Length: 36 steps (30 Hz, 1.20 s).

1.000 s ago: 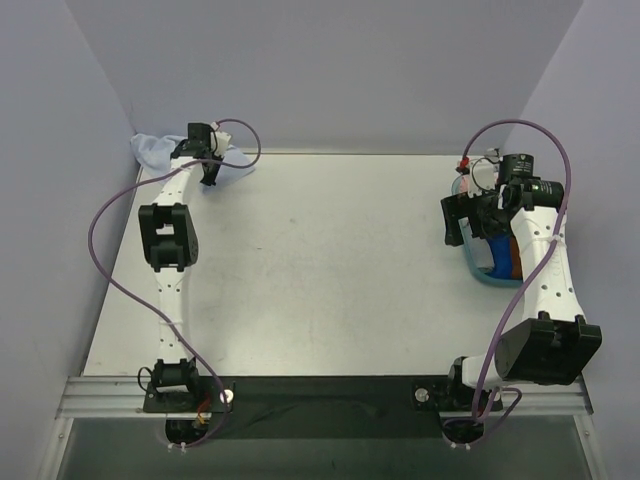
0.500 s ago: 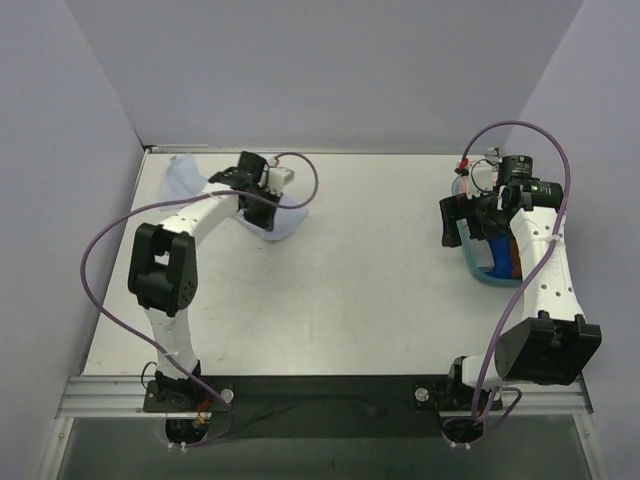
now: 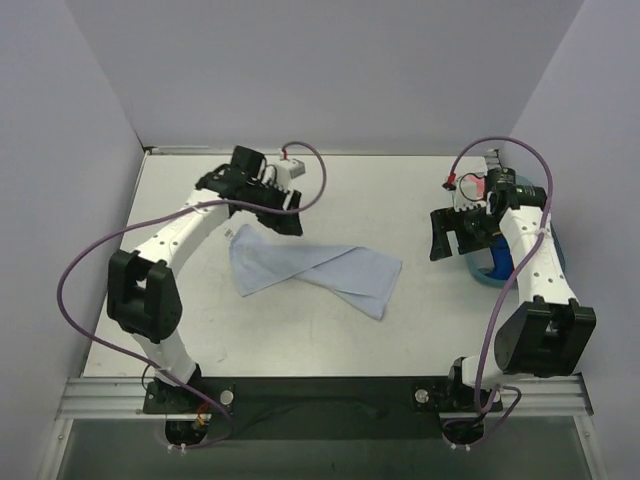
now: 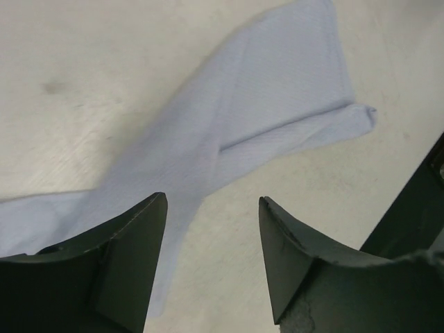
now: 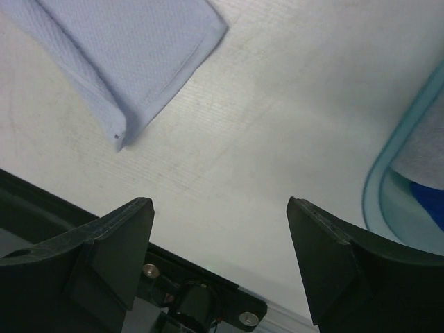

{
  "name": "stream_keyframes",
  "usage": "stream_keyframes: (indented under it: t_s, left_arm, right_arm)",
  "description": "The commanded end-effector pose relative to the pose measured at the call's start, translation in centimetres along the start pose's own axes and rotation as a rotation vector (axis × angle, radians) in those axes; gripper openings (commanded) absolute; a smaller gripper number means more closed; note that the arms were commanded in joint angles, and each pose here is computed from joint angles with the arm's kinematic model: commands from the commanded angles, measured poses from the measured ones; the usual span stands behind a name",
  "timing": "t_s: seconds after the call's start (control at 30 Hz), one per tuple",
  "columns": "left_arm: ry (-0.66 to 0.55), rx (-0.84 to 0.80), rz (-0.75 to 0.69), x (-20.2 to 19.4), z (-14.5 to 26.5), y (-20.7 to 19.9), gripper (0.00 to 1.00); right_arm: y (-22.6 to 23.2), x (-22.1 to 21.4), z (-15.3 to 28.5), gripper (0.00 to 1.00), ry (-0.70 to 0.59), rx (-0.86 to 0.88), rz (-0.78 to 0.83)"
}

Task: Roll the towels
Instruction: Move the towel to the center of the board, then flatten the towel

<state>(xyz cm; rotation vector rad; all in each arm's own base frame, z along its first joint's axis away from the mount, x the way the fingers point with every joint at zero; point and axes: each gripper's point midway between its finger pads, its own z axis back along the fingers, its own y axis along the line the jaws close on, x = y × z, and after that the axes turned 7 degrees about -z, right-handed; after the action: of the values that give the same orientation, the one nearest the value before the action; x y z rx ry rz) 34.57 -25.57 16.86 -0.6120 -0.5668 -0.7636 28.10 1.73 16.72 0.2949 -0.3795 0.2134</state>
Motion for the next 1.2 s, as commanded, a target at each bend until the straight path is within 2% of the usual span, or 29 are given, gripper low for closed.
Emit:
stream_keyframes:
  t_s: [0.0, 0.07, 0.1, 0.23, 0.33, 0.4, 0.6, 0.77, 0.93, 1.17]
  left_arm:
    - [-0.029, 0.079, -0.089, 0.5, 5.4, 3.8, 0.64]
    - [0.064, 0.073, -0.065, -2.7, 6.4, 5.7, 0.61]
    - [0.096, 0.068, -0.117, -3.8, 6.7, 6.4, 0.61]
    - [0.225, 0.058, -0.154, -9.8, 7.8, 7.0, 0.62]
    - [0.248, 0.069, -0.187, -11.5, 8.4, 7.0, 0.62]
    - [0.269, 0.065, -0.184, -12.8, 8.2, 7.0, 0.62]
    - [0.306, 0.05, -0.235, -15.2, 8.0, 6.6, 0.66]
    - [0.356, 0.027, -0.318, -16.8, 7.5, 6.1, 0.68]
    - [0.388, 0.021, -0.352, -18.0, 6.8, 5.9, 0.68]
    - [0.383, 0.03, -0.382, -18.0, 5.8, 6.4, 0.66]
  right_arm:
    - [2.2, -2.0, -2.3, 0.79, 0.106, 0.113, -0.058]
    - [2.6, -2.7, -3.5, 0.76, 0.145, 0.131, -0.07]
    - [2.8, -2.7, -4.5, 0.74, 0.162, 0.137, -0.062]
    - [2.8, -2.6, -7.5, 0.6, 0.211, 0.095, -0.073]
    - [2.7, -0.9, -9.5, 0.5, 0.209, 0.059, -0.066]
    - [2.7, 0.3, -11.1, 0.47, 0.214, 0.042, -0.068]
    - [2.7, 0.8, -14.9, 0.47, 0.267, -0.06, -0.004]
    - [2.5, 1.5, -15.9, 0.5, 0.256, -0.141, 0.061]
    - [2.0, 1.3, -16.9, 0.52, 0.279, -0.172, 0.061]
    - [2.0, 0.7, -18.1, 0.42, 0.319, -0.173, 0.066]
